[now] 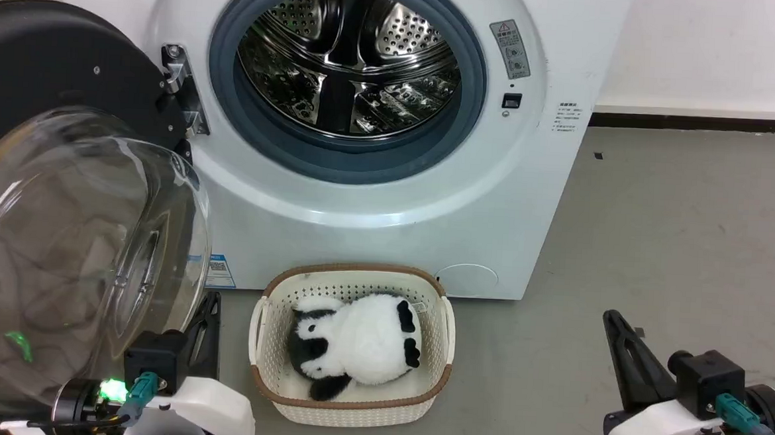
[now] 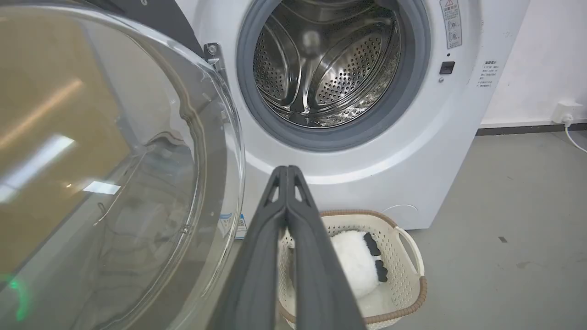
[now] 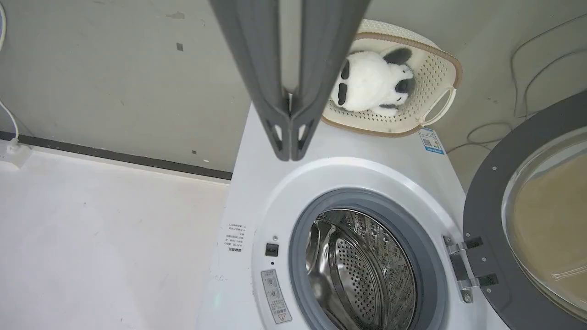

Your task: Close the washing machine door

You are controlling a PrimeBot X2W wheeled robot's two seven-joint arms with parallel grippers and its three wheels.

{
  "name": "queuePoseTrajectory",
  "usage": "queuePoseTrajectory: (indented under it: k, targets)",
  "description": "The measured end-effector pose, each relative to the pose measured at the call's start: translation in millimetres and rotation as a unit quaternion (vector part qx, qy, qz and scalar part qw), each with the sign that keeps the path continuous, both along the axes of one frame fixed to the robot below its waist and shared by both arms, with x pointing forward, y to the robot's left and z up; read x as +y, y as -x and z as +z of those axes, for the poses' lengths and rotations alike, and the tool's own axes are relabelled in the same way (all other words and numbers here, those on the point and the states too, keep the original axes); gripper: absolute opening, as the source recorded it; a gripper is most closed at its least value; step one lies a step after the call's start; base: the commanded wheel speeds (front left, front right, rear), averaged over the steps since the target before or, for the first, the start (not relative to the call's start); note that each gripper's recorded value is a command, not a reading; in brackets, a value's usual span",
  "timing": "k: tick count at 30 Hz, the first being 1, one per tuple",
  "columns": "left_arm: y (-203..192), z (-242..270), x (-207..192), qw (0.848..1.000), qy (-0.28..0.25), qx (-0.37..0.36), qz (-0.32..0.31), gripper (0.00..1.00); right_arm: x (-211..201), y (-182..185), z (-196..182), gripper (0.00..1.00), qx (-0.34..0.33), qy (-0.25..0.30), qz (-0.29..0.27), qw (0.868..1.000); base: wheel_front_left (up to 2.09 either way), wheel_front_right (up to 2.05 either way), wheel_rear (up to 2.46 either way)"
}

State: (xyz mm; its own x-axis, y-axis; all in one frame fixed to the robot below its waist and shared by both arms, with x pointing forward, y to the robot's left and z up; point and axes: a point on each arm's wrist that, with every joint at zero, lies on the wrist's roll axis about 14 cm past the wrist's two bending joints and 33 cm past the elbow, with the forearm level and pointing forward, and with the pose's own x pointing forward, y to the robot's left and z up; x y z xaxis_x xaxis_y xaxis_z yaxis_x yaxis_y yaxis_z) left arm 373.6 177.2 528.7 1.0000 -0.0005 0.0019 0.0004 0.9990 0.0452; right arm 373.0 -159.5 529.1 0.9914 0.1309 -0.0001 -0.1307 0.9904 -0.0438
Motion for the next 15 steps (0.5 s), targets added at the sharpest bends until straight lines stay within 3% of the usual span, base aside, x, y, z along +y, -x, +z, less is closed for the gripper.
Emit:
queuePoseTrajectory:
  k: [15]
  targets:
    - [0.0,0.0,0.1,1.000,0.000,0.000,0.000,0.00,0.1,0.0,0.0,0.00,0.000,0.000,0.000,1.000,0.00,0.00,0.00]
